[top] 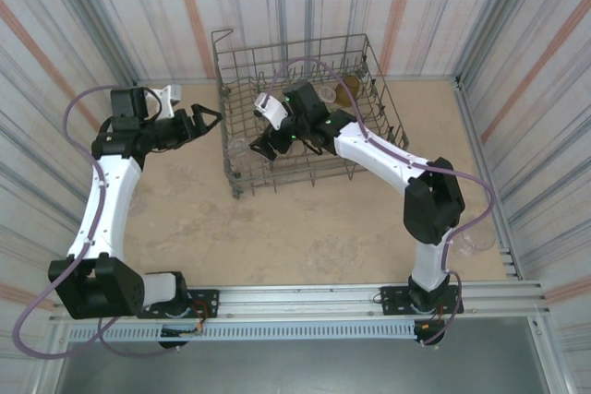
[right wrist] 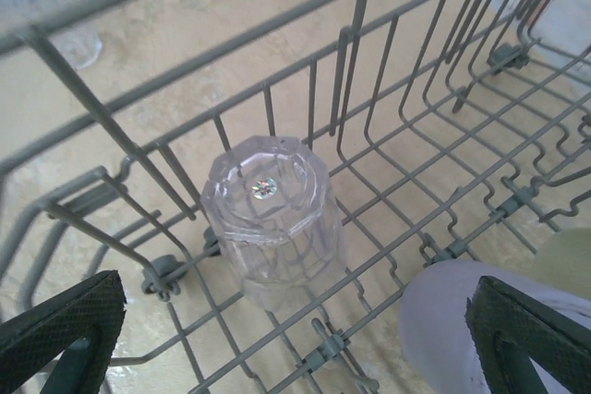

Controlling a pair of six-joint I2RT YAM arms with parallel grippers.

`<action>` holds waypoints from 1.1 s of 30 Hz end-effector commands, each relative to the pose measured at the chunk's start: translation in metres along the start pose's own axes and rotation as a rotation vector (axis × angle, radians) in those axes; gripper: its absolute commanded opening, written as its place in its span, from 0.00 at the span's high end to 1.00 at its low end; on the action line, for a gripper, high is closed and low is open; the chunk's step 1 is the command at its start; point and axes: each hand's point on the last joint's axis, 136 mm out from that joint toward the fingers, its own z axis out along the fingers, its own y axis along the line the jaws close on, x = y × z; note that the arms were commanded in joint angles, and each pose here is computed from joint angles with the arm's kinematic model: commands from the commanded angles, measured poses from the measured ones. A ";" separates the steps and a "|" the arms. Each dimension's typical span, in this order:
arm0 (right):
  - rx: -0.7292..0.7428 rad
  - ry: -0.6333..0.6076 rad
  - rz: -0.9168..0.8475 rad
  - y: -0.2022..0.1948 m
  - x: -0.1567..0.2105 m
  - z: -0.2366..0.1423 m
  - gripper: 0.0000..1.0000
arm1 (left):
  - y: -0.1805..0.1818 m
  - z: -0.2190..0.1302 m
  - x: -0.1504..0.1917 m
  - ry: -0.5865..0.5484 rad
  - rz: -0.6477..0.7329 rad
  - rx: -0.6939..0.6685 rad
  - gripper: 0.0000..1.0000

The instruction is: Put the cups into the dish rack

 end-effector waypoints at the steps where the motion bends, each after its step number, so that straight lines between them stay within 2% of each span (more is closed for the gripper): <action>1: 0.063 -0.072 0.022 -0.008 -0.023 -0.032 0.01 | -0.008 -0.009 0.002 -0.020 -0.006 0.031 0.01; 17: 0.255 -0.084 0.223 -0.014 -0.008 -0.136 0.01 | -0.018 -0.017 0.012 -0.013 -0.046 0.067 0.01; 22: 0.339 -0.111 0.340 -0.023 0.012 -0.172 0.01 | -0.019 -0.019 0.013 -0.014 -0.064 0.070 0.01; 29: 0.514 -0.056 0.569 -0.048 0.061 -0.218 0.01 | -0.022 -0.023 0.020 -0.016 -0.087 0.080 0.01; 33: 0.601 -0.053 0.642 -0.054 0.085 -0.243 0.01 | -0.021 -0.022 0.025 -0.008 -0.093 0.081 0.01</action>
